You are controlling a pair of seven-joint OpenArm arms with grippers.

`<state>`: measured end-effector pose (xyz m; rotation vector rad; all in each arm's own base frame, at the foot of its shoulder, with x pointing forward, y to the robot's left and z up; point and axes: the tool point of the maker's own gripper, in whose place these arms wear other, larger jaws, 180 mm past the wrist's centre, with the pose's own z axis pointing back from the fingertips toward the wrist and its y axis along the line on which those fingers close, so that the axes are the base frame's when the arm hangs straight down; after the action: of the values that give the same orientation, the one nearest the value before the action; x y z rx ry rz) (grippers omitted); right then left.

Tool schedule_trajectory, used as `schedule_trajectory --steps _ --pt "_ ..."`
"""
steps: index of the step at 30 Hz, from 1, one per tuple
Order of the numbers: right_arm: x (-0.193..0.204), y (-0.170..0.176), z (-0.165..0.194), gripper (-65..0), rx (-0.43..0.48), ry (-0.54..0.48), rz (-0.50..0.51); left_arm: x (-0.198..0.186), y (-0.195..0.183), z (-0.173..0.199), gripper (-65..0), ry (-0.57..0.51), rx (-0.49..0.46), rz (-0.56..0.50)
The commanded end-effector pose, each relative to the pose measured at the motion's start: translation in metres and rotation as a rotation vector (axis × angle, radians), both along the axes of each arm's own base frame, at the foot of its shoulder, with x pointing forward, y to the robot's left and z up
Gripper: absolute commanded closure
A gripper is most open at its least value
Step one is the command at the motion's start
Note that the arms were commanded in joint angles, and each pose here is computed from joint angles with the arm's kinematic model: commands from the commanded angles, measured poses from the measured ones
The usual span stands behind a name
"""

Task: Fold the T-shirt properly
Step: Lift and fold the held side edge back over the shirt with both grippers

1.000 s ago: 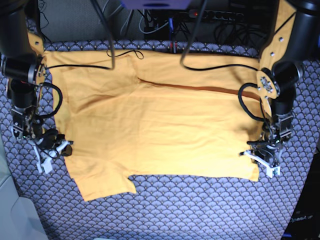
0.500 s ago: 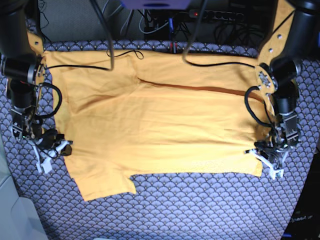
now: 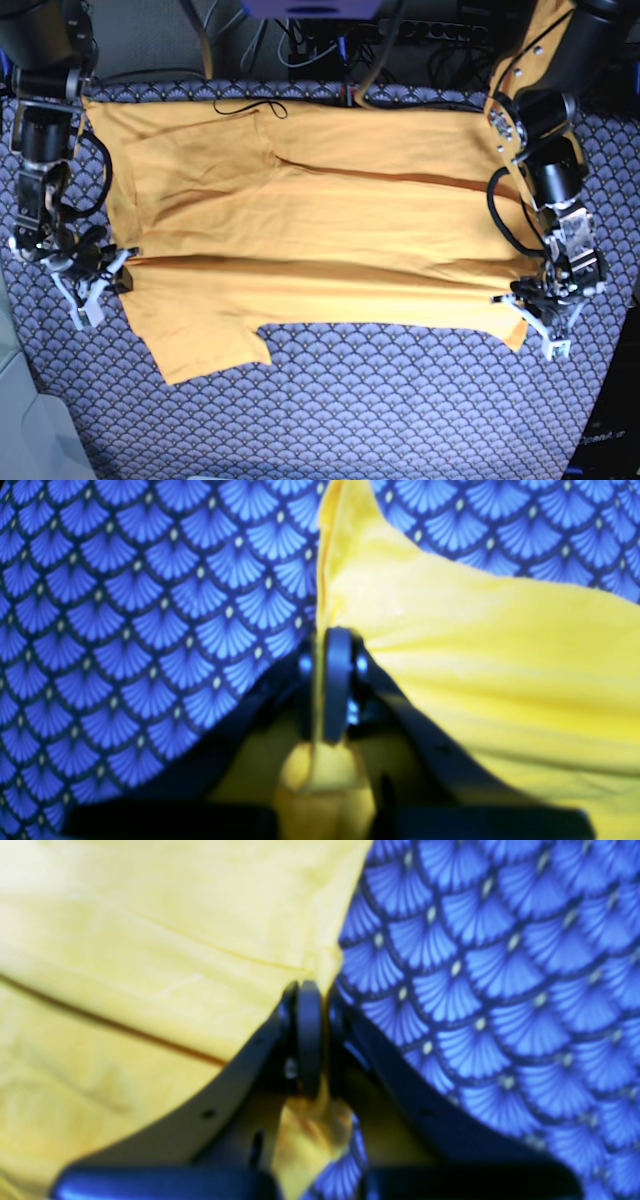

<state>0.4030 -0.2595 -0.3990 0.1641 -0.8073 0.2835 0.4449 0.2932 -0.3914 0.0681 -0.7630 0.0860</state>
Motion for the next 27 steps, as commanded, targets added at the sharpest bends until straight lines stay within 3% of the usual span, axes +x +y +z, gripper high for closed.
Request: schedule_trajectory --steps 1,10,18,27 --pt "0.010 -0.007 0.026 0.0 -0.032 -0.072 0.010 0.014 0.014 0.026 0.0 -0.062 0.026 0.020" --pt "-0.018 0.012 0.060 0.0 -0.174 -0.139 0.114 -0.004 0.021 0.020 0.0 -0.020 0.051 0.031" --pt "-0.048 0.004 0.063 0.0 -0.166 -0.166 0.049 -0.029 0.007 0.043 0.0 -0.009 0.141 -0.071" --pt "-0.093 -0.001 0.064 0.0 -0.192 -0.169 0.008 -0.068 0.017 0.036 0.0 0.040 0.212 -0.067"
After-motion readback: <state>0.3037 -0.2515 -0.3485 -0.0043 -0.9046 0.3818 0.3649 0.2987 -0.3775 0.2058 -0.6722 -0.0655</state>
